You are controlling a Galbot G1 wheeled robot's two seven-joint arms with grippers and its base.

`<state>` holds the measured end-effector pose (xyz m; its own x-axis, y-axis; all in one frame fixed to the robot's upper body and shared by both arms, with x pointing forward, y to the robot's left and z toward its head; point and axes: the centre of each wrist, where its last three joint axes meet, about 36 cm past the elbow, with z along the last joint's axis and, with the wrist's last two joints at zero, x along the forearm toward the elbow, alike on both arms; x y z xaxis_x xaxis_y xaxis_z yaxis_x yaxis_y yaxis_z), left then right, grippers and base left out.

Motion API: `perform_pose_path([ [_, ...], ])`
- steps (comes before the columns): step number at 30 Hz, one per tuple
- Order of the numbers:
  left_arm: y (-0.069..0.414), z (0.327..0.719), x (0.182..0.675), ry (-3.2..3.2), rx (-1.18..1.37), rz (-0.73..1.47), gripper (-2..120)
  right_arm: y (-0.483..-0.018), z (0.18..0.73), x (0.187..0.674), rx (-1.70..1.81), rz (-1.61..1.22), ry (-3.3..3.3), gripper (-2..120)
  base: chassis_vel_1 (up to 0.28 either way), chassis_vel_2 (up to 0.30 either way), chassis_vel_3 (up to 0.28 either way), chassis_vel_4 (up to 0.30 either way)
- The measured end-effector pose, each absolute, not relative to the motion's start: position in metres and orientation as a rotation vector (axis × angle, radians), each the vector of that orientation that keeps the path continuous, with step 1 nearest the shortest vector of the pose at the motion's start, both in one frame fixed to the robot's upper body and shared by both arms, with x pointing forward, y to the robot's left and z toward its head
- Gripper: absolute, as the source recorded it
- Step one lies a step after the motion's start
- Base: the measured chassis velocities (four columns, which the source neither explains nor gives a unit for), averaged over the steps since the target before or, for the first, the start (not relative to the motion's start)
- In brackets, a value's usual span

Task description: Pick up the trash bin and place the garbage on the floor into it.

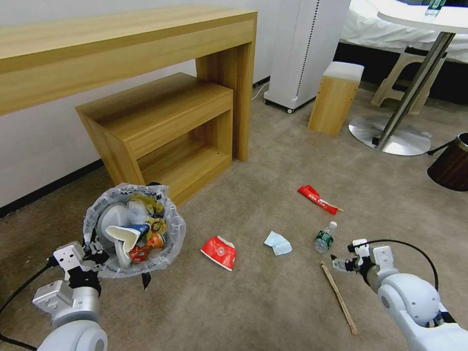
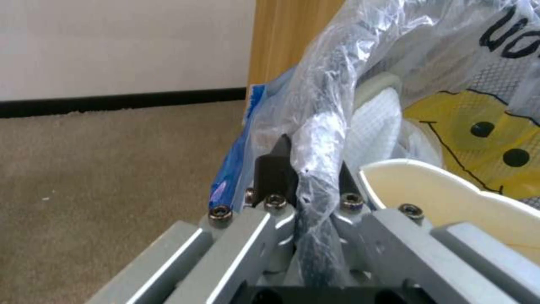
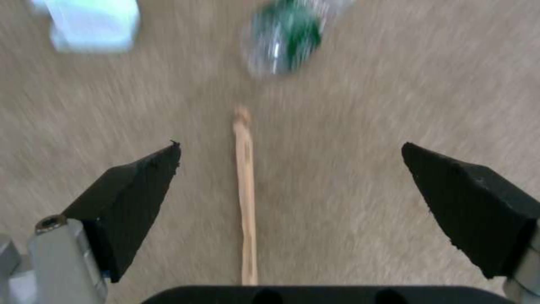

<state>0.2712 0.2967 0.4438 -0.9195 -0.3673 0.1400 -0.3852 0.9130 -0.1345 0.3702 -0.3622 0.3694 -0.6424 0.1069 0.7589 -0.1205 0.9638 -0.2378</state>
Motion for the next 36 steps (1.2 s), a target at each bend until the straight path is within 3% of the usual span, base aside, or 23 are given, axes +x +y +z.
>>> perform_pose_path([
  [16, 0.298, 0.434, 0.280, -2.948, 0.593, 0.260, 1, -0.404, 0.273, 0.350, 0.365, 0.395, -2.268, 100, 0.000, 0.000, 0.000, 0.000],
  [24, 0.296, 0.433, 0.280, -2.944, 0.596, 0.266, 1, -0.414, 0.257, 0.337, 0.435, 0.335, -2.272, 95, 0.000, 0.000, 0.000, 0.000],
  [36, 0.297, 0.434, 0.279, -2.944, 0.600, 0.263, 1, -0.418, 0.244, 0.320, 0.332, 0.273, -2.167, 100, 0.000, 0.000, 0.000, 0.000],
])
